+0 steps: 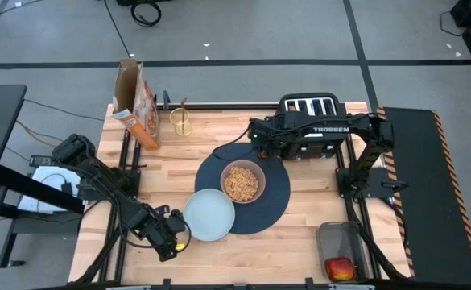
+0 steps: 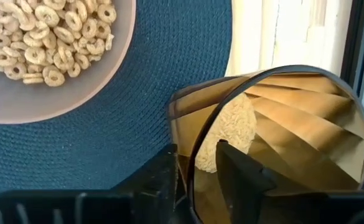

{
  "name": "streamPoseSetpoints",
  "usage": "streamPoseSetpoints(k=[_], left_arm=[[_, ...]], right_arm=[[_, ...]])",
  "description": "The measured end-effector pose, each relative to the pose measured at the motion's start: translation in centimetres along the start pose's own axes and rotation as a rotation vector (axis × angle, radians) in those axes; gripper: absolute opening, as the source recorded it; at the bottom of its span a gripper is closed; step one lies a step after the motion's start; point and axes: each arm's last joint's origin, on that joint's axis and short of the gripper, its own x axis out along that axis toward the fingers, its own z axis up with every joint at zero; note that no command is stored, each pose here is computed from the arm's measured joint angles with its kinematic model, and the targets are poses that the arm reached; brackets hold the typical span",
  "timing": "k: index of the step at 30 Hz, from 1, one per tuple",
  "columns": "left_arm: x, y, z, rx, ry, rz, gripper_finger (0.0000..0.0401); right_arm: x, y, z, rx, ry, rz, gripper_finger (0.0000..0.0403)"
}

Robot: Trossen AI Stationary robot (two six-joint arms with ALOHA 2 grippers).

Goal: Arrange a breakfast setting
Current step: Adjust the light orange bowl, brown cup of milk, and blue plate

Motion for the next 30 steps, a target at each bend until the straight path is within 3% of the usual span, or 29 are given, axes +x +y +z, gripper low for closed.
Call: streamPoseSetpoints(k=[15, 30], left_arm=[[0.00, -0.06, -0.06, -0.003, 0.028, -0.019, 0.0096], [0.00, -0.06, -0.06, -0.002, 0.028, -0.019, 0.0096]], right_arm=[[-0.10, 0.91, 0.27, -0.020, -0.007, 0.000, 0.0154], [-0.20, 0.79, 0.98, -0.053, -0.076, -0.037, 0.0156]])
